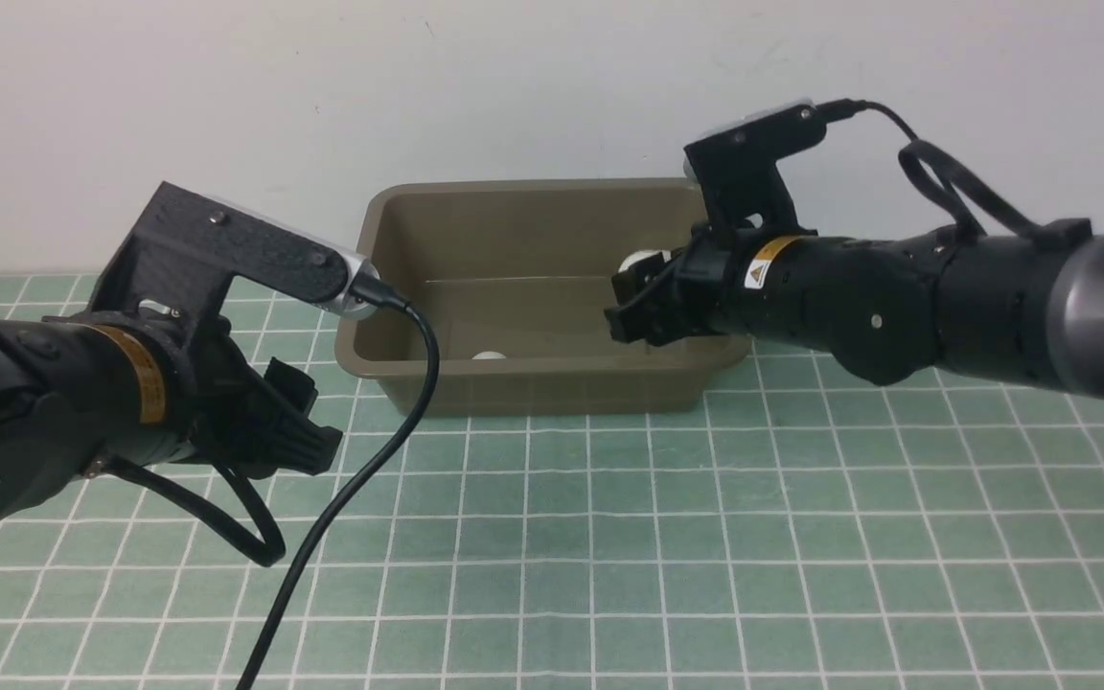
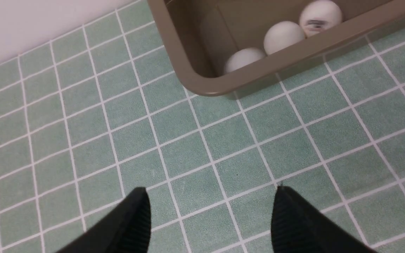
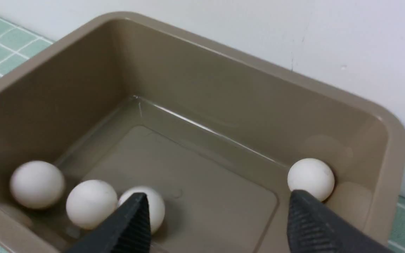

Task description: Put the table tennis balls in the box on the green coffee tablecloth.

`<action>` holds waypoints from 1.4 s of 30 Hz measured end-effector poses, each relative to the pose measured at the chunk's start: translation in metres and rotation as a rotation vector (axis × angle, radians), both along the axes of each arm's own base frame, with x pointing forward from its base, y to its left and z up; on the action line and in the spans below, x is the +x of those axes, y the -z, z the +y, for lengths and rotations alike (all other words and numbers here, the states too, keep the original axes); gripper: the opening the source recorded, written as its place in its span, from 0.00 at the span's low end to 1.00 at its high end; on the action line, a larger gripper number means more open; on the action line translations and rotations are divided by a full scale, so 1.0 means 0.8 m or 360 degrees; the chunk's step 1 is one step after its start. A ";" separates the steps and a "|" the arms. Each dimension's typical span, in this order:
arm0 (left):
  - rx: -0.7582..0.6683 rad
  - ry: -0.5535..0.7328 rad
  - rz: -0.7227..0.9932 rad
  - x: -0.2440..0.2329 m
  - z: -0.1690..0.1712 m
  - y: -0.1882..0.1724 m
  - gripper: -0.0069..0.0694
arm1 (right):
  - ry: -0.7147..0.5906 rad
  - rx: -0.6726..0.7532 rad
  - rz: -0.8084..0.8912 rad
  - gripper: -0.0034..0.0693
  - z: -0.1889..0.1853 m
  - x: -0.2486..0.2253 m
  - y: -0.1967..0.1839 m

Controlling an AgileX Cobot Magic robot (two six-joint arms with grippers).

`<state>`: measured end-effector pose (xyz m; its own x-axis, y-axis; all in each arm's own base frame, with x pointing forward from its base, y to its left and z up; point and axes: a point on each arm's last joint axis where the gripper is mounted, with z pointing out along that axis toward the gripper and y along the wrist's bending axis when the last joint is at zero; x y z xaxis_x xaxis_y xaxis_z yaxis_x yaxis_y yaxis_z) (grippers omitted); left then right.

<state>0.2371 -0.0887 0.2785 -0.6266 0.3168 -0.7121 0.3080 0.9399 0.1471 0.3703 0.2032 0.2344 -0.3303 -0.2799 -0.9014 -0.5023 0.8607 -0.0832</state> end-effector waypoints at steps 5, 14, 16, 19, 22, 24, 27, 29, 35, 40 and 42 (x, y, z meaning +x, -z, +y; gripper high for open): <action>0.0000 0.0000 0.0000 0.000 0.000 0.000 0.63 | -0.0015 -0.0025 -0.0032 0.71 -0.009 -0.008 -0.026; -0.0003 -0.0001 0.0001 0.000 0.000 0.000 0.63 | 0.0128 -0.0077 -0.0126 0.71 -0.094 -0.040 -0.127; -0.0016 -0.0005 0.0006 0.000 -0.001 0.000 0.63 | 0.0184 -0.0130 -0.0135 0.71 -0.121 -0.052 -0.147; -0.0026 -0.0009 0.0010 0.000 -0.001 0.000 0.63 | 0.0288 -0.0250 -0.0116 0.71 -0.165 -0.078 -0.176; -0.0030 -0.0010 0.0010 0.000 -0.001 0.000 0.63 | 0.0423 -0.0315 -0.0125 0.69 -0.205 -0.114 -0.206; -0.0032 -0.0010 0.0011 0.000 -0.001 0.000 0.63 | 0.0481 -0.0283 -0.0156 0.68 -0.216 -0.133 -0.222; -0.0040 -0.0017 0.0013 0.000 -0.001 0.000 0.63 | 0.0562 -0.0222 -0.0253 0.65 -0.229 -0.165 -0.248; -0.0043 -0.0020 0.0014 -0.001 -0.001 0.000 0.63 | 0.0583 -0.0201 -0.0329 0.62 -0.233 -0.187 -0.263; -0.0048 -0.0021 0.0015 -0.001 -0.001 0.000 0.63 | 0.0620 -0.0158 -0.0456 0.58 -0.238 -0.235 -0.289; -0.0052 -0.0019 0.0010 0.000 -0.002 0.000 0.63 | 0.0628 -0.0114 -0.0460 0.57 -0.242 -0.271 -0.298; -0.0055 -0.0016 0.0005 0.000 -0.002 0.000 0.63 | 0.0636 -0.0100 -0.0457 0.57 -0.244 -0.290 -0.301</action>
